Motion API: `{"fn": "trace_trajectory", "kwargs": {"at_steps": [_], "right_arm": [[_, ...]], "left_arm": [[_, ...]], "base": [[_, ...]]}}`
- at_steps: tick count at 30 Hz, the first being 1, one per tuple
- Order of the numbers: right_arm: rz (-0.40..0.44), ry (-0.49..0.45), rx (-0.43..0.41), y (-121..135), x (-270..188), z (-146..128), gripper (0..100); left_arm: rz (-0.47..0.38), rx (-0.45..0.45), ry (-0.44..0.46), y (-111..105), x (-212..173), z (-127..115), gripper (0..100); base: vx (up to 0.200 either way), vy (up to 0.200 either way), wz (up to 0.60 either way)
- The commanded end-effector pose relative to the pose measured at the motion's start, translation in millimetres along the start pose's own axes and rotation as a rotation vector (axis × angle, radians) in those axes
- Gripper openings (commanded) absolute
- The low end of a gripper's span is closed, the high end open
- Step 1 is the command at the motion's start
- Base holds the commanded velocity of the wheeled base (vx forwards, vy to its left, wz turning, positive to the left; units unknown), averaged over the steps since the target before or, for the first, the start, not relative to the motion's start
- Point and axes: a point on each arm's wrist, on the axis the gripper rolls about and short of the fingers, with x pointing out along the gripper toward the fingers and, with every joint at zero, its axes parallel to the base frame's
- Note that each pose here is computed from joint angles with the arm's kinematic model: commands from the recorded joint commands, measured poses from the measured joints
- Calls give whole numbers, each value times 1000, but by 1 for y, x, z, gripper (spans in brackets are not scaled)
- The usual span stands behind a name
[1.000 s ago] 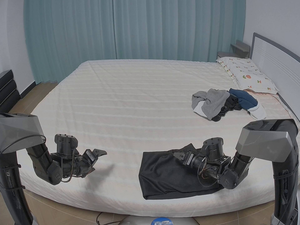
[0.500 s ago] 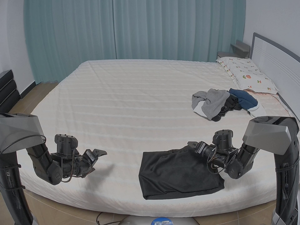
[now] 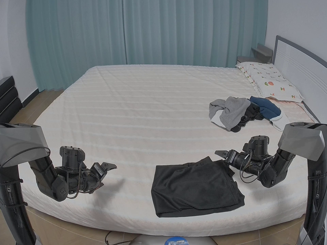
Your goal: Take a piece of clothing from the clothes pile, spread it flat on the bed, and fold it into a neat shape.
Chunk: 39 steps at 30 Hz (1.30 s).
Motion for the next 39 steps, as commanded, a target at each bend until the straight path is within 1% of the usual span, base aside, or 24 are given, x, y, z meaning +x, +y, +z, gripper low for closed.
{"fn": "trace_trajectory", "kwargs": {"at_steps": [1, 4, 7, 11, 17, 21, 23, 25, 26, 36, 37, 39], "right_arm": [[-7, 2, -11, -5, -3, 1, 100], [34, -33, -26, -1, -3, 3, 100], [53, -24, -33, 1, -6, -2, 100], [74, -41, -38, 3, -6, 0, 100], [115, -11, -65, 4, -7, -10, 100], [117, 18, -71, 3, -2, -20, 100], [108, 32, -73, -1, 4, -26, 100], [108, 33, -77, -2, 5, -27, 100], [104, 29, -93, -7, 13, -27, 100], [95, 21, -90, -14, 23, -27, 100], [94, 23, -89, -15, 23, -27, 0], [94, 20, -89, -15, 24, -26, 0]], "left_arm": [[1, -1, 0, 0, 0, 0, 100], [1, -1, 0, 0, 0, 0, 100], [1, -1, 0, 0, 0, 0, 100], [1, -1, 0, 0, 0, 0, 100], [1, -1, 0, 0, 0, 0, 100], [0, 0, 1, 0, 0, 0, 100], [0, 0, 1, 0, 0, 0, 100], [0, 0, 1, 0, 0, 0, 100], [0, 0, 1, 0, 0, 0, 100], [0, 0, 1, 0, 0, 0, 100], [1, 0, 0, 0, 0, 0, 100], [0, 0, 1, 0, 0, 0, 100]], "base": [[0, 0, 0], [0, 0, 0], [0, 0, 0], [0, 0, 0], [0, 0, 0], [0, 0, 0], [0, 0, 0], [0, 0, 0], [0, 0, 0], [0, 0, 0], [0, 0, 0], [0, 0, 0]]}}
